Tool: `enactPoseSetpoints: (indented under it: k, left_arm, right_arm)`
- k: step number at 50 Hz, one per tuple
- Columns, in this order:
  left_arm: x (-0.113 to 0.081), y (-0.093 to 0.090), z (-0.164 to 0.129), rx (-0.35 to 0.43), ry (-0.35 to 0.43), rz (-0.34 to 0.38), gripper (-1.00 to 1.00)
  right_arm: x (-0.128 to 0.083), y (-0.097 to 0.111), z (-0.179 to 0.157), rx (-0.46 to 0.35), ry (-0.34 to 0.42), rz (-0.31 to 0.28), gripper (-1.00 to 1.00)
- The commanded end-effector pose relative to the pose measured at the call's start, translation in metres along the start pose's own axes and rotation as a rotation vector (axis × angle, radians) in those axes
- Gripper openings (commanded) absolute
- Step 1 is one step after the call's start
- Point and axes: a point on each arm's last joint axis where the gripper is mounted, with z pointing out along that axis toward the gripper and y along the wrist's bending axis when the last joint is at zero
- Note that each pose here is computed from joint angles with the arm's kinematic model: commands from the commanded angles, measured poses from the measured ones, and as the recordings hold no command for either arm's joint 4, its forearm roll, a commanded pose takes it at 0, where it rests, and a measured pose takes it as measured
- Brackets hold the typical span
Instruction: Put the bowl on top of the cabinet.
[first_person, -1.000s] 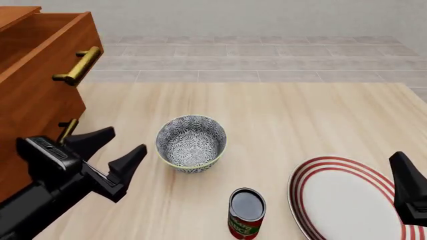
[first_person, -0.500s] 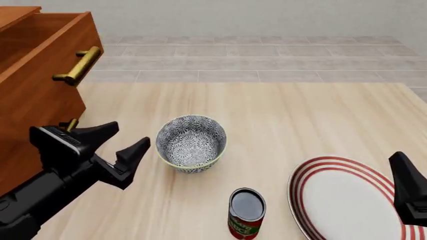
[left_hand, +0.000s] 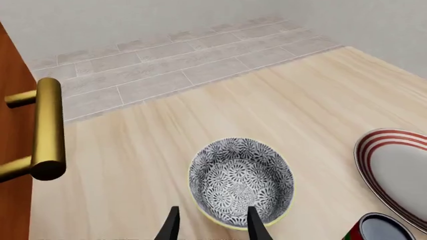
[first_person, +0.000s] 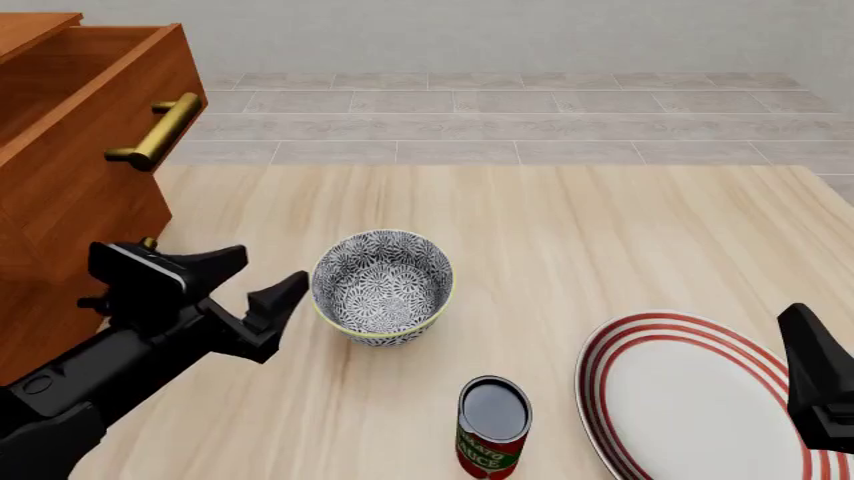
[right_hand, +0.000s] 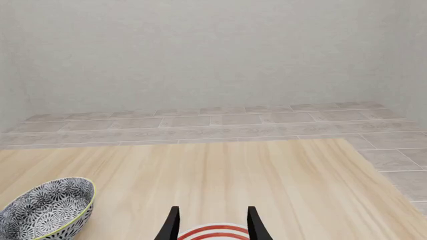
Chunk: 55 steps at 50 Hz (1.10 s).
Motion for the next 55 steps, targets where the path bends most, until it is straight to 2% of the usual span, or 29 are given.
enactPoseSetpoints:
  k: [1, 11, 18, 23, 29, 37, 40, 44, 46, 55]
  left_arm:
    - [0.005, 0.003, 0.012, -0.015, 0.054, 0.002, 1.0]
    - [0.006, 0.002, 0.016, -0.011, 0.065, -0.047, 1.0]
    - [0.009, 0.002, 0.021, -0.01, 0.082, -0.032, 1.0]
    - [0.012, 0.001, 0.025, -0.006, 0.101, -0.062, 1.0]
    - [0.013, 0.001, 0.028, -0.007, 0.11, -0.062, 1.0]
    - [0.013, 0.0, 0.029, -0.01, 0.114, -0.129, 1.0]
    - [0.012, 0.002, 0.028, -0.017, 0.111, -0.124, 1.0]
    - [0.015, 0.003, 0.029, -0.022, 0.117, -0.17, 1.0]
    - [0.015, 0.005, 0.028, -0.031, 0.116, -0.156, 1.0]
    - [0.018, 0.006, 0.034, -0.04, 0.134, -0.201, 1.0]
  right_arm:
    - [0.0, 0.0, 0.0, 0.0, 0.0, 0.001, 1.0]
    - [0.0, 0.0, 0.0, 0.0, 0.0, 0.001, 1.0]
    - [0.0, 0.0, 0.0, -0.001, 0.0, 0.0, 1.0]
    - [0.0, 0.0, 0.0, 0.0, 0.0, 0.0, 1.0]
    - [0.0, 0.0, 0.0, 0.0, 0.0, 0.001, 1.0]
    - [0.0, 0.0, 0.0, 0.0, 0.0, 0.0, 1.0]
    - [0.0, 0.0, 0.0, 0.0, 0.0, 0.001, 1.0]
    - [0.0, 0.0, 0.0, 0.0, 0.0, 0.001, 1.0]
    - [0.0, 0.0, 0.0, -0.001, 0.001, 0.001, 1.0]
    - [0.0, 0.0, 0.0, -0.002, 0.001, 0.001, 1.0]
